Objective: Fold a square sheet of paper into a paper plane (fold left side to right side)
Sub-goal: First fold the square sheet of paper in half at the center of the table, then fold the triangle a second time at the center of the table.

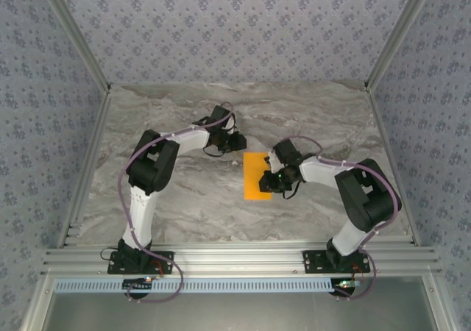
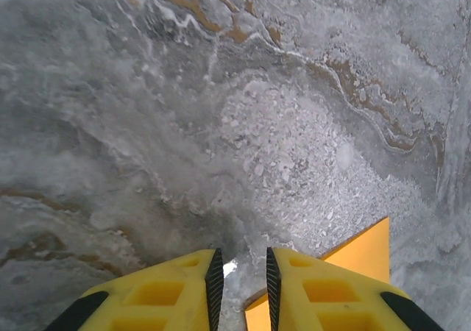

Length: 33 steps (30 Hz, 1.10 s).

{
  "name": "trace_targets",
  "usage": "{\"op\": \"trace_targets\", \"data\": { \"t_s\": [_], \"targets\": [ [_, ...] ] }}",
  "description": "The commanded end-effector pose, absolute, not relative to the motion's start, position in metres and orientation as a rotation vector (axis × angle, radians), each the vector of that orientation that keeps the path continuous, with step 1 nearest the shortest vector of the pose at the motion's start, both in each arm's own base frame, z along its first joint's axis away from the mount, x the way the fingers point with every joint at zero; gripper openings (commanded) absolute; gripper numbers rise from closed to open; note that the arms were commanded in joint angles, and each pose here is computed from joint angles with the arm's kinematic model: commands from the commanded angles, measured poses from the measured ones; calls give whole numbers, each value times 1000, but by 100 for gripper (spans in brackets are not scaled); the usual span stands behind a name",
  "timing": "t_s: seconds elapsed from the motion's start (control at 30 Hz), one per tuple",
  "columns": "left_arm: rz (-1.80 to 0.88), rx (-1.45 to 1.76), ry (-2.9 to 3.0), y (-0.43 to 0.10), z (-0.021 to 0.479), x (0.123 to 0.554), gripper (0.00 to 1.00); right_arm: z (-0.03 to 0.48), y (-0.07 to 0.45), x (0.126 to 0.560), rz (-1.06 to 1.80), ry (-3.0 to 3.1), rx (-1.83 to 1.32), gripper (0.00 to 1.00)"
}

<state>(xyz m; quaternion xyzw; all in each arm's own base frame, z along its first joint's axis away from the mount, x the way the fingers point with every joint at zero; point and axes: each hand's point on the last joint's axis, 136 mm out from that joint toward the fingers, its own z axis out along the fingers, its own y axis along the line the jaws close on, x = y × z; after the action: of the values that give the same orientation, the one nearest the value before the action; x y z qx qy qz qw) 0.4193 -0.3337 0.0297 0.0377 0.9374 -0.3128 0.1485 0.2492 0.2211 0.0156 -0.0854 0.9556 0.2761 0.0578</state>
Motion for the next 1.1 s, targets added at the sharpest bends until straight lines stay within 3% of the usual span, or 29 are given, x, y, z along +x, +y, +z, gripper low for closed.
{"op": "trace_targets", "data": {
  "t_s": [0.0, 0.07, 0.17, 0.33, 0.4, 0.83, 1.07],
  "targets": [
    [-832, 86, 2632, -315, 56, 423, 27, 10, 218, 233, 871, 2919, -262, 21],
    [-872, 75, 2596, -312, 71, 414, 28, 29, 225, 243, 925, 2821, -281, 26],
    [-934, 78, 2569, -314, 88, 394, 29, 56, 222, 257, 881, 2701, -292, 41],
    [-989, 121, 2606, -332, 83, 356, 29, 84, 193, 273, 770, 2587, -209, 68],
    [-1018, 140, 2622, -344, 75, 348, 29, 87, 183, 275, 772, 2587, -162, 73],
    [-950, 137, 2733, -358, 28, 345, 28, 77, 174, 264, 881, 2669, -89, 79],
    [-931, 119, 2746, -351, 21, 337, 27, 66, 189, 256, 1028, 2801, -35, 70]
  ]
}}
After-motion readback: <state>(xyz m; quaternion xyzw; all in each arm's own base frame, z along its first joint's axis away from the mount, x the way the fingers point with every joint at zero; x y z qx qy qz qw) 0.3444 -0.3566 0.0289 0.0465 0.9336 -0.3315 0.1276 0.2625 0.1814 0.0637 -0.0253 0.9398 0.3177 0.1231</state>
